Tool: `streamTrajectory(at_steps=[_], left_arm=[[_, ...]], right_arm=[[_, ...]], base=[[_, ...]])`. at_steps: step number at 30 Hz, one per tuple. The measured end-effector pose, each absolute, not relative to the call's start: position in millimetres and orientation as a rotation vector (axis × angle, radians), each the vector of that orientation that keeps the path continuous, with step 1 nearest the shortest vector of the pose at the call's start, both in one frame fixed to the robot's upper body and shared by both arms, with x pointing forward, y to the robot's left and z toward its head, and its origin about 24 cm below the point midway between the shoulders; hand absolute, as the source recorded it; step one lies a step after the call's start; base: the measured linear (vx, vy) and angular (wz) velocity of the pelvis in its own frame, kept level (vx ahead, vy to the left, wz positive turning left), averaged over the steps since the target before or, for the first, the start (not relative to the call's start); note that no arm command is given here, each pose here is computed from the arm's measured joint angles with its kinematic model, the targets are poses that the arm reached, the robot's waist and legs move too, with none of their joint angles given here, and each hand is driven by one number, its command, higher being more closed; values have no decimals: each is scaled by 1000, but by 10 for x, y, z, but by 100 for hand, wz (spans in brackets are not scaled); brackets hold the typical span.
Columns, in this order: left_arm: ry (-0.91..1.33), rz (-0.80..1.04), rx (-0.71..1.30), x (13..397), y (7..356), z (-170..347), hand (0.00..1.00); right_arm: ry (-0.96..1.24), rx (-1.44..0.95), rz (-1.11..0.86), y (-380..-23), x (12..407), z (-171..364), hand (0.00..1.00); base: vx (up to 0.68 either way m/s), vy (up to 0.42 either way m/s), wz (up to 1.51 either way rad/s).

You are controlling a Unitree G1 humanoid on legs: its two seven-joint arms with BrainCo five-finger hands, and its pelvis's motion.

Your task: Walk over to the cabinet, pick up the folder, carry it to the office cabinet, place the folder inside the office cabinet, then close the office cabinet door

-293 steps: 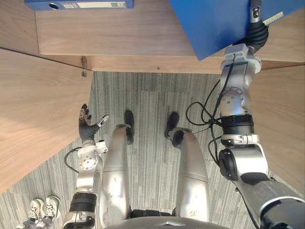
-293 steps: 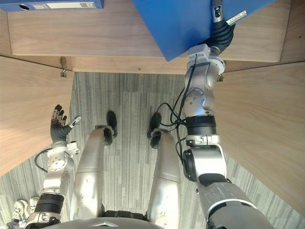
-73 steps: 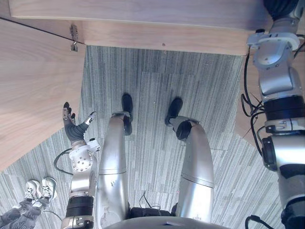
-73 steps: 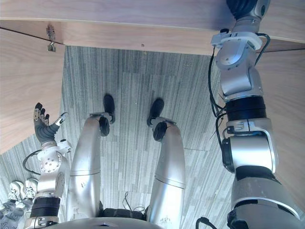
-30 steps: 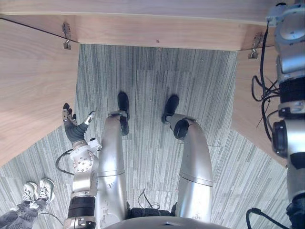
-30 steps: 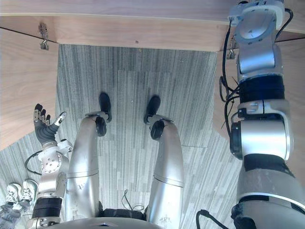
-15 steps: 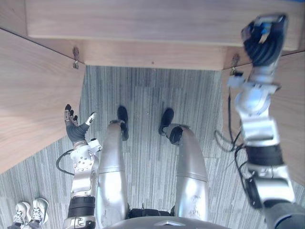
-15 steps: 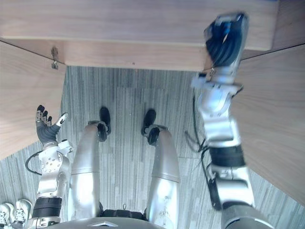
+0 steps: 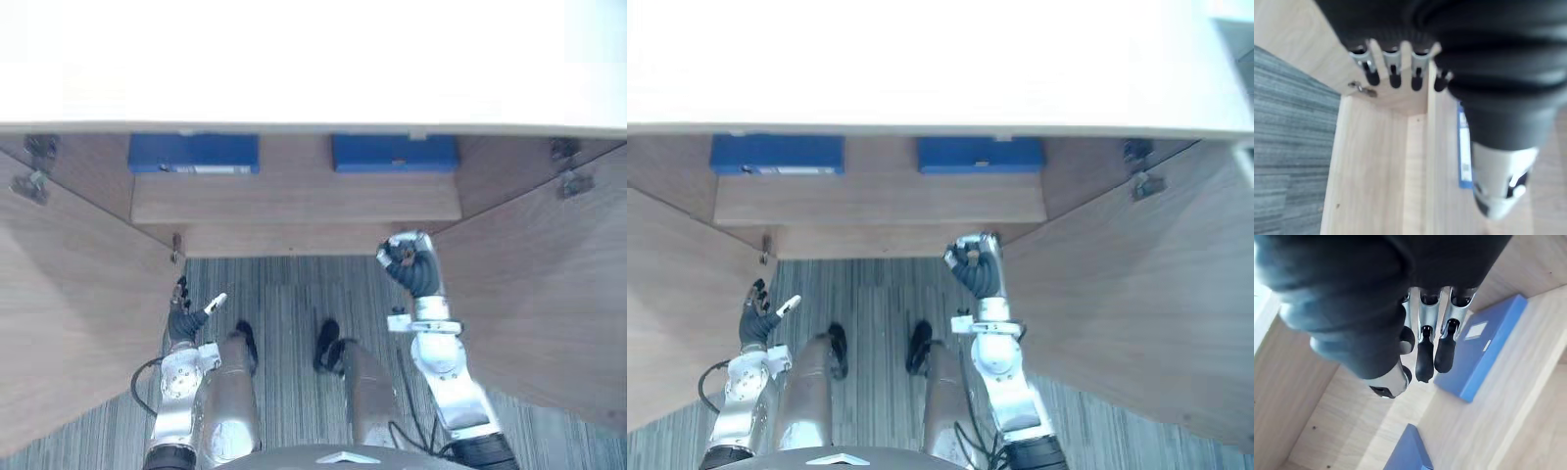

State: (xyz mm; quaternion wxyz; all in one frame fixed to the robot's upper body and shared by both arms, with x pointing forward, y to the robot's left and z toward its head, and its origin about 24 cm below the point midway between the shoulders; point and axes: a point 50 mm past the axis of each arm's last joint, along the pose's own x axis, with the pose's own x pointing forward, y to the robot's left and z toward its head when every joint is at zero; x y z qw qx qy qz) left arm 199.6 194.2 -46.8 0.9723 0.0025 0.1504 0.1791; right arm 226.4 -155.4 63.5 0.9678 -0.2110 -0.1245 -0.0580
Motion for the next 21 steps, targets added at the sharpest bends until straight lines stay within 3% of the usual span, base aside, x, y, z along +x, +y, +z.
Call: streamTrajectory(at_steps=[9,21], left_arm=[[586,302,84,1715,2070,-975,0],[818,333,95,1303,2172,-1310,0]], right_arm=[[294,-448,-134,-1768,2068,-478,0],[784,-379,-226,-2095,1434,-1250,0]], base=[[106,16,-8],[-4,28,-16]])
